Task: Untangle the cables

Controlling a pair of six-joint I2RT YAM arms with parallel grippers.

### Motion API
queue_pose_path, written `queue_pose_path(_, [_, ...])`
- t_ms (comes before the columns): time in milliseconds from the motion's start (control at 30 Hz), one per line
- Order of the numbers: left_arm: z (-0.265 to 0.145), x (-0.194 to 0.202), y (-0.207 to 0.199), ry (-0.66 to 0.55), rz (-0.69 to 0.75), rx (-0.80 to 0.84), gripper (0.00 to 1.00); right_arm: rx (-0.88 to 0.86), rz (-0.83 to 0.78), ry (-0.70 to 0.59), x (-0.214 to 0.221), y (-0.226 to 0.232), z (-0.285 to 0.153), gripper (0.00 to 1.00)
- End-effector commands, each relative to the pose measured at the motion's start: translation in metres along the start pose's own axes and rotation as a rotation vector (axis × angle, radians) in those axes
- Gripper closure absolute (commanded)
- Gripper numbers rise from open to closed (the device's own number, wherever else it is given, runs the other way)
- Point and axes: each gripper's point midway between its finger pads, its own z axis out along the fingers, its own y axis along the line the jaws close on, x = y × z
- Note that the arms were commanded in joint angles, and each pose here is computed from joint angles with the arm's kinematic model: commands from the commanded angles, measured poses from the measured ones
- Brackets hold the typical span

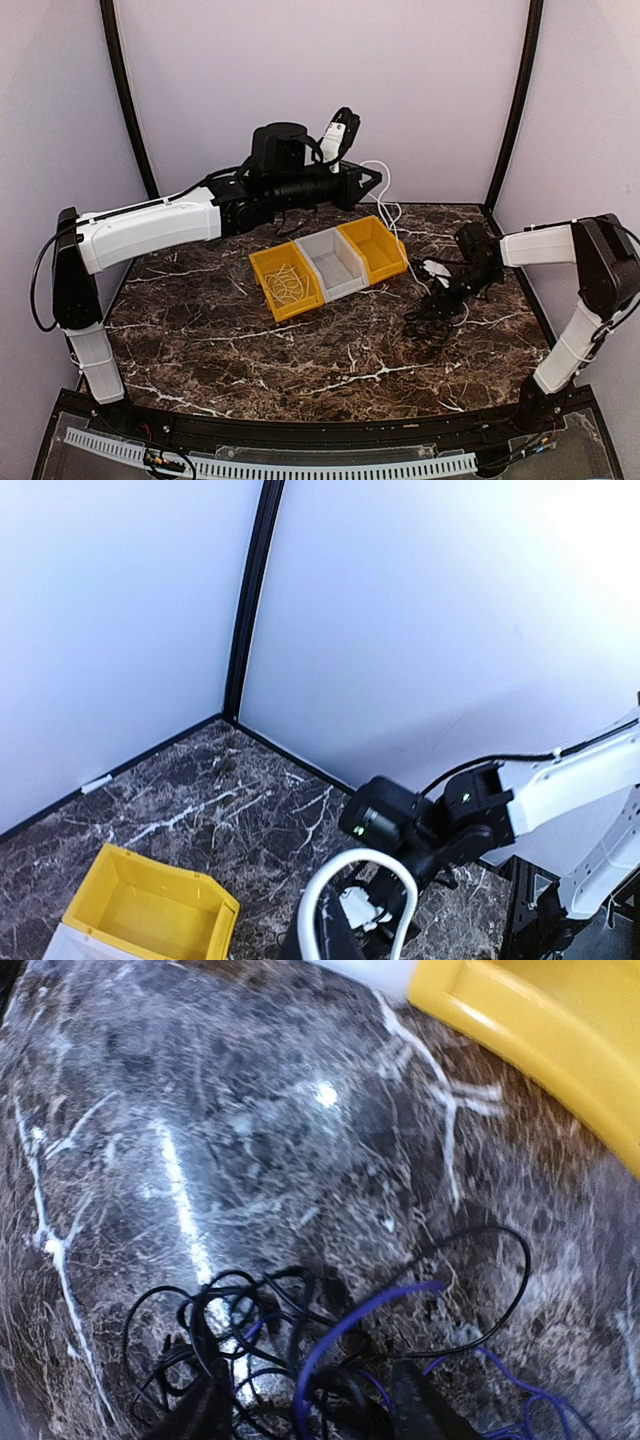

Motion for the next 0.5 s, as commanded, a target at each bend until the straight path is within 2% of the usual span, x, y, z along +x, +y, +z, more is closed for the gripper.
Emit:
queue_pose_path(0, [-0.037,-0.079,-0.015,-0.117,0.083,-0.029,1.0,0.085,0.033,0.076,0.015,-0.024,0.014,0.61])
queue_pose_path(33, [-0.041,-0.083,-0.013,-0.111,0.109,-0.052,1.0,0.096,0.039,0.086,0.017,-0.026,0.015,0.67])
queue_pose_path(67, [-0.053,-0.107,-0.015,-0.159,0.126,-0.077,1.0,0.107,0.045,0.092,0.019,-0.028,0.016,0.71])
queue_pose_path(100, [-0.06,-0.115,-0.013,-0.166,0.158,-0.105,1.0,0.112,0.047,0.097,0.021,-0.029,0.016,0.74])
queue_pose_path(133, [-0.075,-0.142,-0.014,-0.223,0.173,-0.142,1.0,0.119,0.049,0.099,0.023,-0.029,0.016,0.75])
queue_pose_path(300, [-0.141,-0.225,-0.018,-0.4,0.288,-0.284,1.0,0.13,0.075,0.114,0.031,-0.032,0.017,0.74])
queue_pose_path(467, [-0.194,-0.271,-0.011,-0.525,0.381,-0.453,1.0,0.136,0.095,0.117,0.034,-0.036,0.015,0.74])
